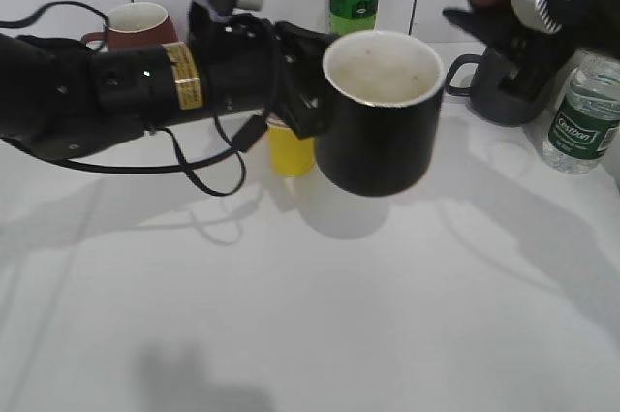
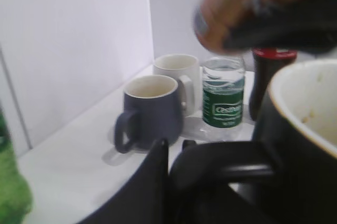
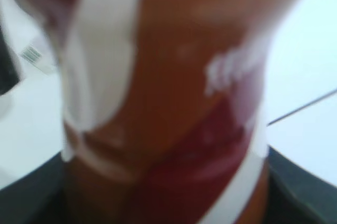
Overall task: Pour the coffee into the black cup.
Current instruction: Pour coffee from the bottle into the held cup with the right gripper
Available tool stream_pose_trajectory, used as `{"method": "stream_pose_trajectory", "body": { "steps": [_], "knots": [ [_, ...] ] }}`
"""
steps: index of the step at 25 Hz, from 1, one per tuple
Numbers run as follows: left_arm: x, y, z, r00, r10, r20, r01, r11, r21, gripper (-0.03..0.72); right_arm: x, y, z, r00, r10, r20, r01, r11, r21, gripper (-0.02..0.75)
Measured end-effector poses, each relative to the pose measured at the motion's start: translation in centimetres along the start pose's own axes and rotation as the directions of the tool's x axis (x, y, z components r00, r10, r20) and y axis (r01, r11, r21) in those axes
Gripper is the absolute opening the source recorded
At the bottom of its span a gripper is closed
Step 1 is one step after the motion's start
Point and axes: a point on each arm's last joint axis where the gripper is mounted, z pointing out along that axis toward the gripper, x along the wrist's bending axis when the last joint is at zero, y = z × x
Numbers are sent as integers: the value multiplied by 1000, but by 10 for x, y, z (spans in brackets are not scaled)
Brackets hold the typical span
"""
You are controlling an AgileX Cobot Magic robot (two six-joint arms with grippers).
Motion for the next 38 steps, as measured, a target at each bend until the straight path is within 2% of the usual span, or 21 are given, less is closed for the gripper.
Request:
{"method": "stream_pose_trajectory", "body": {
  "steps": [6, 15, 25, 28, 33, 38],
  "knots": [
    [-12, -6, 10, 999, -10, 36, 9, 1000, 16, 42, -9, 7, 3, 983, -184, 23, 184, 983, -18, 527],
    [-12, -5, 11, 999, -9, 38, 8, 1000, 14, 42, -9, 7, 3, 894, -447, 21, 447, 894, -9, 527],
    [-14, -3, 11, 998, -12, 66, 13, 1000, -7, 42, -9, 7, 3, 818, -574, 22, 575, 818, -6, 527],
    [-16, -3, 11, 997, -20, 79, 20, 1000, -2, 42, -9, 7, 3, 805, -593, 22, 593, 805, -6, 527],
    [-20, -4, 11, 991, 8, 131, -9, 1000, 8, 42, -7, 3, 6, 798, -602, 9, 602, 798, -5, 527],
    [-21, -5, 10, 990, 12, 140, -13, 1000, 11, 42, -7, 2, 7, 780, -626, 7, 626, 780, -4, 527]
  ]
}}
